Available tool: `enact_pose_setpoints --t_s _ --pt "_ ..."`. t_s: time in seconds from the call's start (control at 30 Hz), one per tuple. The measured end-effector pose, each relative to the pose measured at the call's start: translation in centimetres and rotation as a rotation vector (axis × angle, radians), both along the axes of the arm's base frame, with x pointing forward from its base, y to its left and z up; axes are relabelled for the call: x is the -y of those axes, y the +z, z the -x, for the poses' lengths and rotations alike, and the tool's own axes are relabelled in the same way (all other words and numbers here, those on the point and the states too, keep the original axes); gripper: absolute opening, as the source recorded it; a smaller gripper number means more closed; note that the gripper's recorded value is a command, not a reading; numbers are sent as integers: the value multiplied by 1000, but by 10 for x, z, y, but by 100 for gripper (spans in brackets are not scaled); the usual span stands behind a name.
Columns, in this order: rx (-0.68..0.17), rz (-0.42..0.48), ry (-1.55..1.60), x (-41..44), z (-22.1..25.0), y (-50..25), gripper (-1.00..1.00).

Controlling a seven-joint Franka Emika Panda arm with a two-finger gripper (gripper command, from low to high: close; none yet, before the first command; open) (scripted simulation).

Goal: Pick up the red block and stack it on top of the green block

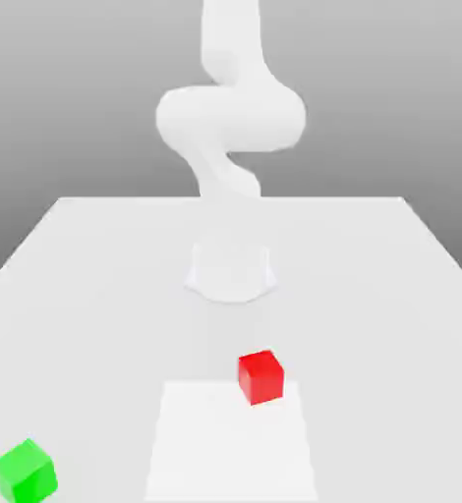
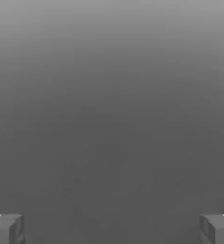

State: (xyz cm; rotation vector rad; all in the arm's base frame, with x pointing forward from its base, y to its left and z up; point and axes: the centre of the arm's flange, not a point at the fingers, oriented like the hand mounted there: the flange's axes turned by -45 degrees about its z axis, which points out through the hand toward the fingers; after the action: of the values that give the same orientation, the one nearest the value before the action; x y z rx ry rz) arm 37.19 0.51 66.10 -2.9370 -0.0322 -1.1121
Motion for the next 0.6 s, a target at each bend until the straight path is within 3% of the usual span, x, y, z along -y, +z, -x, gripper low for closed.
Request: enact_pose_setpoints --t_s 0.13,0.3,0.6 --pt "-146 32 61 -11 -32 -99 0" --pt "-330 68 142 -23 -37 -225 0" --pt "-685 128 312 -37 40 -452 0"
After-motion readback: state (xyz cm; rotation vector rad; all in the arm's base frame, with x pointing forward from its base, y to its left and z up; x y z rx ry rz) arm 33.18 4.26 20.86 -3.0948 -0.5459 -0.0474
